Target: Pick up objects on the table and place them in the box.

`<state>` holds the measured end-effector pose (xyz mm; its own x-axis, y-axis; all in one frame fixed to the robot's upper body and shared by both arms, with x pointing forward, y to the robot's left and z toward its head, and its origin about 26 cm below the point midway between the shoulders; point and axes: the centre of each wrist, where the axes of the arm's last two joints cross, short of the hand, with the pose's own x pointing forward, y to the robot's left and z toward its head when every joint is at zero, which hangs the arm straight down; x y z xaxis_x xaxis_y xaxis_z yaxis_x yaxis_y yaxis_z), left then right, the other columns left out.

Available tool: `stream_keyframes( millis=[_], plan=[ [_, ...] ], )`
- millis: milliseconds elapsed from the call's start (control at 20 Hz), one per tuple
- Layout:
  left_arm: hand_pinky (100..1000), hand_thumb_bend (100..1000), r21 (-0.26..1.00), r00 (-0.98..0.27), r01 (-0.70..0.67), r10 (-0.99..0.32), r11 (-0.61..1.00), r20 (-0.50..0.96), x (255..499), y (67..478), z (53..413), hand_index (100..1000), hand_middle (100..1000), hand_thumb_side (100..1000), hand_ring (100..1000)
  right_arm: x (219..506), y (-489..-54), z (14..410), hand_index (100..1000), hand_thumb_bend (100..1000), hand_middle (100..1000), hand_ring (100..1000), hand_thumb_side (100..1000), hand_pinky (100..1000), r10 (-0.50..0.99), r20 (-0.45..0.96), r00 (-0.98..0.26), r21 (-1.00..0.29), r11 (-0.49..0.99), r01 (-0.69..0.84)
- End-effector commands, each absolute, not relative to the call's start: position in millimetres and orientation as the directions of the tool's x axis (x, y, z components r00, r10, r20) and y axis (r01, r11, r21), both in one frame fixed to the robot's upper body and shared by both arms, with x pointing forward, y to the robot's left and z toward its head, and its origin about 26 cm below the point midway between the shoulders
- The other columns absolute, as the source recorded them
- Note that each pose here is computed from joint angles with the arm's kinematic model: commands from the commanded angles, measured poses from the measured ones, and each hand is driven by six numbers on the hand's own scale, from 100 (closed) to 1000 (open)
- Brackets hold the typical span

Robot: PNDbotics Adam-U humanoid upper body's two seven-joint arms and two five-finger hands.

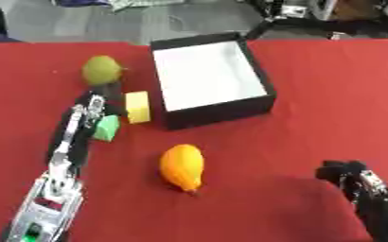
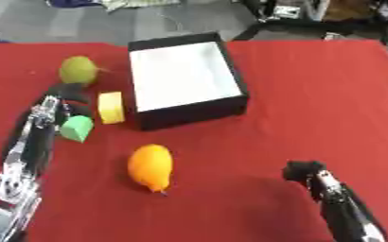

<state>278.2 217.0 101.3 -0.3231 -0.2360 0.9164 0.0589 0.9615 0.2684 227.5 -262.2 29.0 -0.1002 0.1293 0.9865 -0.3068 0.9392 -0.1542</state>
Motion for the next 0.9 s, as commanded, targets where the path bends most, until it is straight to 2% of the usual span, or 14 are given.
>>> stream_keyframes(
  millis=[50, 600, 800, 900],
  plan=[
    [760, 100, 0.27, -0.348, 0.057, -0.234, 0.961, 0.908, 278.3, 217.0, 107.7, 811, 610, 957, 568, 228.1, -263.9, 33.9, 794, 100, 710, 805, 1000, 1000, 0.134, 0.984, -0.12, -0.164, 0.939, -0.302],
    [762, 100, 0.279, -0.36, 0.044, -0.245, 0.959, 0.9, 278.8, 219.8, 110.7, 814, 615, 940, 573, 228.1, -264.6, 34.0, 794, 100, 710, 805, 1000, 1000, 0.131, 0.983, -0.125, -0.163, 0.941, -0.297],
    [773, 100, 0.386, -0.431, -0.062, -0.374, 0.92, 0.822, 279.5, 243.6, 135.5, 834, 640, 906, 595, 227.9, -265.9, 33.8, 794, 100, 710, 805, 1000, 1000, 0.132, 0.983, -0.125, -0.164, 0.943, -0.289],
    [776, 100, 0.494, -0.451, -0.115, -0.489, 0.862, 0.747, 279.8, 262.0, 149.4, 848, 655, 886, 606, 227.9, -266.3, 33.4, 794, 100, 710, 805, 1000, 1000, 0.135, 0.983, -0.122, -0.166, 0.943, -0.289]
  ],
)
